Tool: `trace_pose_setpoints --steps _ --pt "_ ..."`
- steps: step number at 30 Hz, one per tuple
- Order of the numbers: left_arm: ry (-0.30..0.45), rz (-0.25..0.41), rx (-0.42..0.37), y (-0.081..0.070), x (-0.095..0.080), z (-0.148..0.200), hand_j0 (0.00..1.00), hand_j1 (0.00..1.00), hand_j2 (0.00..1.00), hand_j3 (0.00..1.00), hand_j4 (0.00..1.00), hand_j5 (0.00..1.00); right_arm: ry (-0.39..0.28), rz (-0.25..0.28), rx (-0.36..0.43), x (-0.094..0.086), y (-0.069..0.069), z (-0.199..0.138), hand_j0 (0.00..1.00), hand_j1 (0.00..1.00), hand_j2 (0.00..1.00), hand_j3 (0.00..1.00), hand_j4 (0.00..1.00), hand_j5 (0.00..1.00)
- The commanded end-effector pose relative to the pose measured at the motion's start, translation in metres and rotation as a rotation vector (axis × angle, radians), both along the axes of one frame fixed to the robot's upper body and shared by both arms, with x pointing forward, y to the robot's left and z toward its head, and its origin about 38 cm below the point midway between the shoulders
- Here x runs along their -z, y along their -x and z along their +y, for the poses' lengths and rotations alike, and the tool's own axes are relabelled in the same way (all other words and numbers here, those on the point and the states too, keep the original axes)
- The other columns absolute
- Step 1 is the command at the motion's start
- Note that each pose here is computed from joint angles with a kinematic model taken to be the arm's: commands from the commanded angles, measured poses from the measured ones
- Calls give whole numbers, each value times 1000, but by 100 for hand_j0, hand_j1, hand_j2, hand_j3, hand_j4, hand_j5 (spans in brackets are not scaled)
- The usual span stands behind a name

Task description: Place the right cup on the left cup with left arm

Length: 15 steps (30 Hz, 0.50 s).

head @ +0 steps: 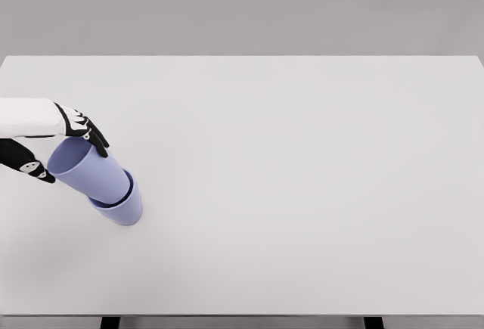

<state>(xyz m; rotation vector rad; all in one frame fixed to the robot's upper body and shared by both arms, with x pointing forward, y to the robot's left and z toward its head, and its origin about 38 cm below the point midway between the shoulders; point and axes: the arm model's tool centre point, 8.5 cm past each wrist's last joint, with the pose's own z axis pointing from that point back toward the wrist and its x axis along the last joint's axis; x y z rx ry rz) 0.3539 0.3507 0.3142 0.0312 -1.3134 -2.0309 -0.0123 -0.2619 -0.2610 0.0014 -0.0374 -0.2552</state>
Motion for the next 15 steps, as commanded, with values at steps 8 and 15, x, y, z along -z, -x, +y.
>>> trace_pose_setpoints --steps 8,15 --pt "0 2 0 -1 1 -1 74 74 74 74 74 74 0 1 0 0 0 0 100 100 100 100 100 100" --pt "1 16 -2 1 6 0 77 77 77 77 77 77 0 -1 0 0 0 0 100 100 100 100 100 100"
